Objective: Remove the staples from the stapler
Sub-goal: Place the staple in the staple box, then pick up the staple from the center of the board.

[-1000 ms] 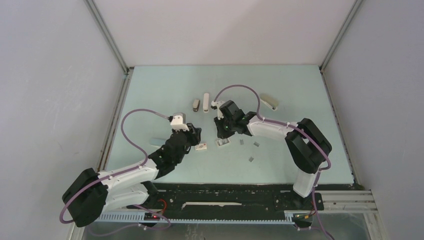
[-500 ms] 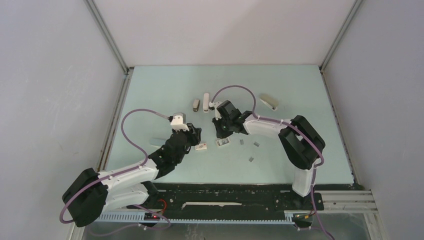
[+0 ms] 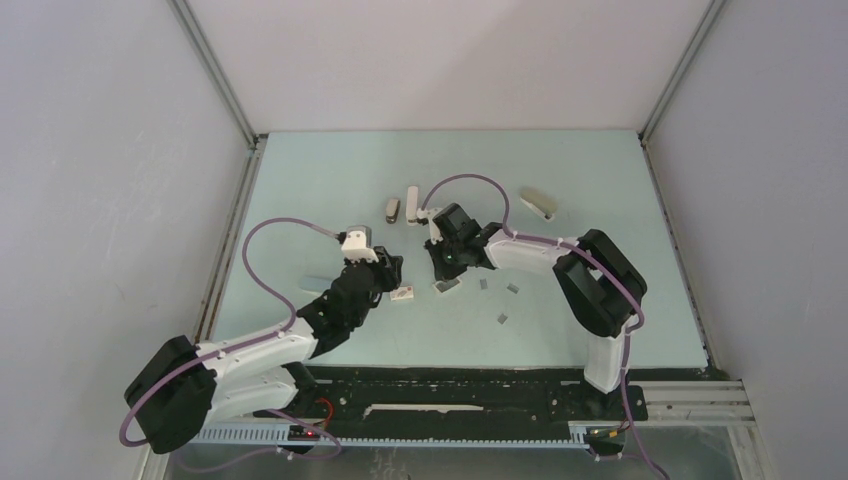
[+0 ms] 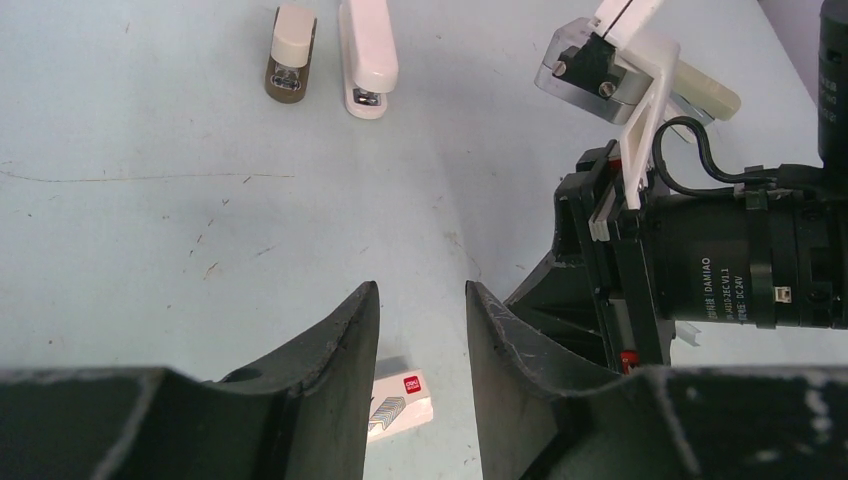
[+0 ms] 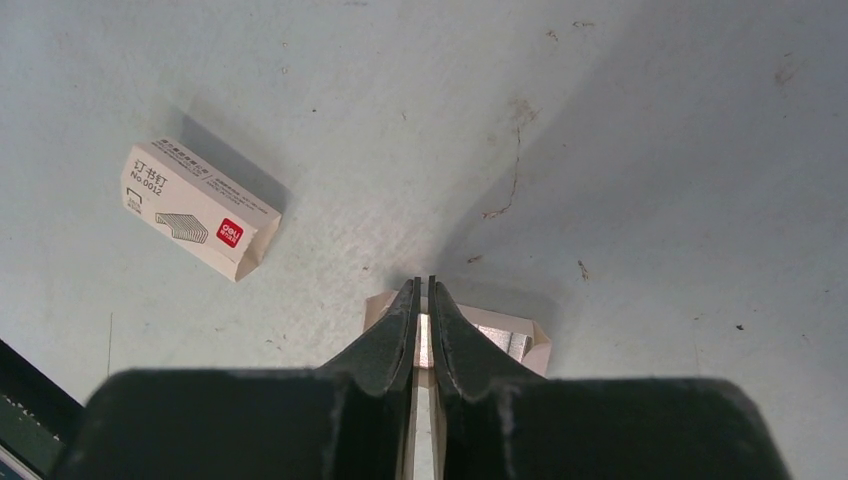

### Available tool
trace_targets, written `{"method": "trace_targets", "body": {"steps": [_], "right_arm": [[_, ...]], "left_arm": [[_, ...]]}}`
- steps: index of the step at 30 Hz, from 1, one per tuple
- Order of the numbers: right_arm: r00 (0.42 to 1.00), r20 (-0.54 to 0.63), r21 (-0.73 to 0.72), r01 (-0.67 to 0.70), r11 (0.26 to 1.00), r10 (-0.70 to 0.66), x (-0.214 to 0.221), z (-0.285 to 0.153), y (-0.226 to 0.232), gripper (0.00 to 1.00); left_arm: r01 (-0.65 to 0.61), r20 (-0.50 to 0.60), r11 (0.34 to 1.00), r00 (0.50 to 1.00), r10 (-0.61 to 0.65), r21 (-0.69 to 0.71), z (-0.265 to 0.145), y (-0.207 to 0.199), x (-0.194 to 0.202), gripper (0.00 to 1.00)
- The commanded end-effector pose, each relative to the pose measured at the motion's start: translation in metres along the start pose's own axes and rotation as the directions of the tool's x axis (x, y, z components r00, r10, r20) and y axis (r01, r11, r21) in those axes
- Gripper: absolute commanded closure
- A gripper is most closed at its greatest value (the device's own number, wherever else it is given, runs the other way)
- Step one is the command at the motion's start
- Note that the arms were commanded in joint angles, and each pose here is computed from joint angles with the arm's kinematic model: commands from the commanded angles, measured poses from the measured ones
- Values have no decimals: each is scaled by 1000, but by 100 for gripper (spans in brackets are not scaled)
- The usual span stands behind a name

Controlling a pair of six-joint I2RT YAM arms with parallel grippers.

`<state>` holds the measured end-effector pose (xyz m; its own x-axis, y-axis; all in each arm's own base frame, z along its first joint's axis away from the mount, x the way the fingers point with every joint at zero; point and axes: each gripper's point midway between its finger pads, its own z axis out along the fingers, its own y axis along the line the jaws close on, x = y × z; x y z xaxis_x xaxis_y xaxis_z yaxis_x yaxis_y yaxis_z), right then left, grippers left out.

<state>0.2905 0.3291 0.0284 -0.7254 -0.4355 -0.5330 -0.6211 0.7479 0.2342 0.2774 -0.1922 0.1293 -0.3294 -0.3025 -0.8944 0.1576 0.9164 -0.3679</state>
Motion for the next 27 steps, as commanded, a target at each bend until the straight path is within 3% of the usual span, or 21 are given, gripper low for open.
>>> {"method": "trace_targets", "body": {"steps": [1, 7, 12, 14, 15, 16, 17, 21, 27], "right_arm": [[994, 99, -10, 55, 998, -54, -35, -24, 9, 86], [958, 212, -10, 198, 980, -191, -65, -70, 13, 79], [904, 232, -140, 397, 907, -360, -56, -113, 20, 58], [897, 233, -208, 423, 882, -375, -47, -132, 13, 45], [897, 241, -237, 425, 874, -371, -44, -140, 10, 34], [903, 243, -259, 412, 874, -354, -41, -148, 4, 7], [911, 241, -266, 394, 880, -335, -39, -153, -4, 1], [933, 242, -235, 323, 917, -267, -27, -163, -37, 0], [879, 319, -2, 375, 927, -355, -21, -169, -80, 0]], "left_arm": [[-10, 30, 1000, 999, 10, -1, 1, -2, -7, 57], [-10, 35, 1000, 999, 10, 0, 0, -3, -9, 57], [-16, 70, 999, 997, 14, 30, -6, -5, -19, 53], [-25, 117, 999, 993, 20, 46, -12, -5, -30, 49], [-30, 144, 998, 989, 23, 46, -14, -4, -37, 43], [-37, 166, 999, 986, 30, 39, -17, -2, -43, 38], [-41, 188, 999, 982, 34, 34, -20, -1, -49, 32], [-49, 279, 999, 959, 45, 9, -27, 8, -65, 3], [-38, 299, 999, 953, 36, 1, -22, 12, -60, 0]]}}
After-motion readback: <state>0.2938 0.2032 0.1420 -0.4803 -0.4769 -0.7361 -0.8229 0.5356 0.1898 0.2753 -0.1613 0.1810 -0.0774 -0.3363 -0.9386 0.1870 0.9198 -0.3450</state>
